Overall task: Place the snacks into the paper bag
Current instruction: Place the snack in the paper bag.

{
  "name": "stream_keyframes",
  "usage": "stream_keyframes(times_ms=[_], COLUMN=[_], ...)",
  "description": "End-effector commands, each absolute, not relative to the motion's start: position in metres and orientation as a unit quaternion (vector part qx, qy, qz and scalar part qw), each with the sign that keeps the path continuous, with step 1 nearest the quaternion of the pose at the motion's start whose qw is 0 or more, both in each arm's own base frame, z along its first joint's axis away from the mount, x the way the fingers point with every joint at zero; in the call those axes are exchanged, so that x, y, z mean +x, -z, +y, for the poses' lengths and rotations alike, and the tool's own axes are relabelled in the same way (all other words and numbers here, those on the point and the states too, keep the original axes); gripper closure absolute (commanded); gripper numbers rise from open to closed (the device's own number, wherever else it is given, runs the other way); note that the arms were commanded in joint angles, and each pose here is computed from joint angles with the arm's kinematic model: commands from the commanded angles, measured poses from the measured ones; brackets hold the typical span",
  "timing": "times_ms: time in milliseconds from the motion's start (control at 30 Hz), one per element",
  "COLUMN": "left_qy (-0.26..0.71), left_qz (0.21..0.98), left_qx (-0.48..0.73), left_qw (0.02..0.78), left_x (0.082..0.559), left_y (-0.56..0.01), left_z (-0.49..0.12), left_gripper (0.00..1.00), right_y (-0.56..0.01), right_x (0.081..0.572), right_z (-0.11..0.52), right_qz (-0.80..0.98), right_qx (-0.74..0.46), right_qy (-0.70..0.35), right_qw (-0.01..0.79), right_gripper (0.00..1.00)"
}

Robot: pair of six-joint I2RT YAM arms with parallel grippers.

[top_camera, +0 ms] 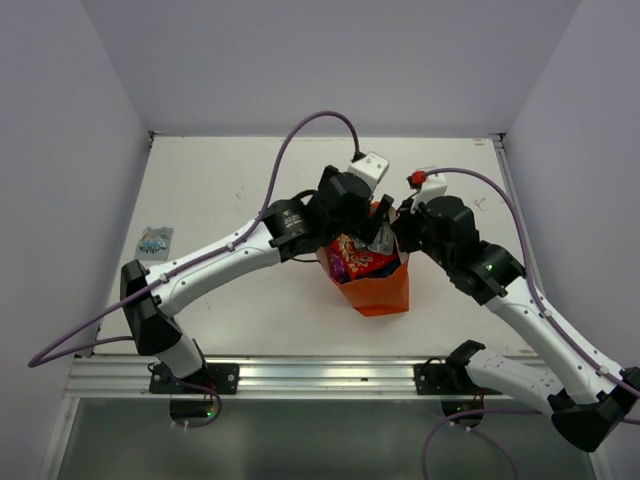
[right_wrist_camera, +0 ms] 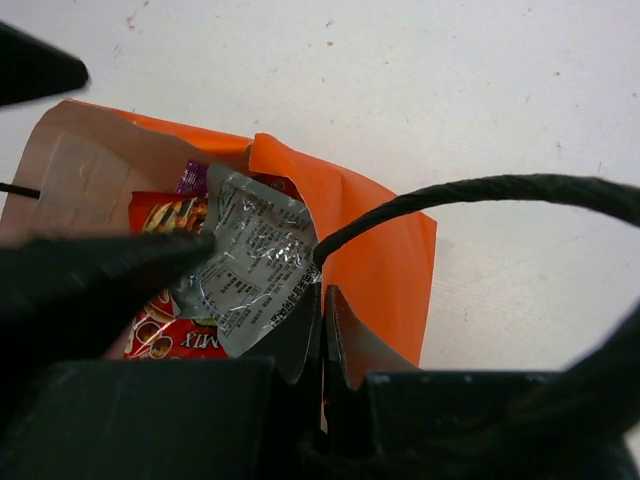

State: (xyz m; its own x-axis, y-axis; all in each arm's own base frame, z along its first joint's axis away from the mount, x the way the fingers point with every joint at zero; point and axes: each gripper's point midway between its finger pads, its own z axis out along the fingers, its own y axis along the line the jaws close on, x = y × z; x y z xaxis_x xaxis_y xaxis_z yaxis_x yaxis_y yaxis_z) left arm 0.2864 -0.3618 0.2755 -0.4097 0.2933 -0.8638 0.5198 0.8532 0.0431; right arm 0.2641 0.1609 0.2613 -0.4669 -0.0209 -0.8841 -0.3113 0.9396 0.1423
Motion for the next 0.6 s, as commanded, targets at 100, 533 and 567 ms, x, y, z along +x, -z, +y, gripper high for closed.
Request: stream_keyframes(times_ms=[100,533,567], left_qy=[0.177,0.074,0.056], left_qz=[0.791,0.834,0.833], left_qx=[0.131,-0.11,-0.146], left_qw=[0.571,0.536,0.531], left_x=[0.318,0.364,0.372], left_y=[-0.379,-0.292,-0.28], left_z=[-0.302,-0.123,-0.092], left_gripper=[0.03,0.02,0.01], right_y=[-0.278,-0.264,-0.263], right_x=[0.268,0.269,0.268], right_z=[0.161,0.158,0.158], right_qz=[0.828,0.832,0.832], right_qx=[-0.093,-0.096,-0.097], right_qy=[-0.149,-0.137,-0.137], right_qw=[0.533,0.53,0.528], right_gripper=[1.0,1.0,1.0])
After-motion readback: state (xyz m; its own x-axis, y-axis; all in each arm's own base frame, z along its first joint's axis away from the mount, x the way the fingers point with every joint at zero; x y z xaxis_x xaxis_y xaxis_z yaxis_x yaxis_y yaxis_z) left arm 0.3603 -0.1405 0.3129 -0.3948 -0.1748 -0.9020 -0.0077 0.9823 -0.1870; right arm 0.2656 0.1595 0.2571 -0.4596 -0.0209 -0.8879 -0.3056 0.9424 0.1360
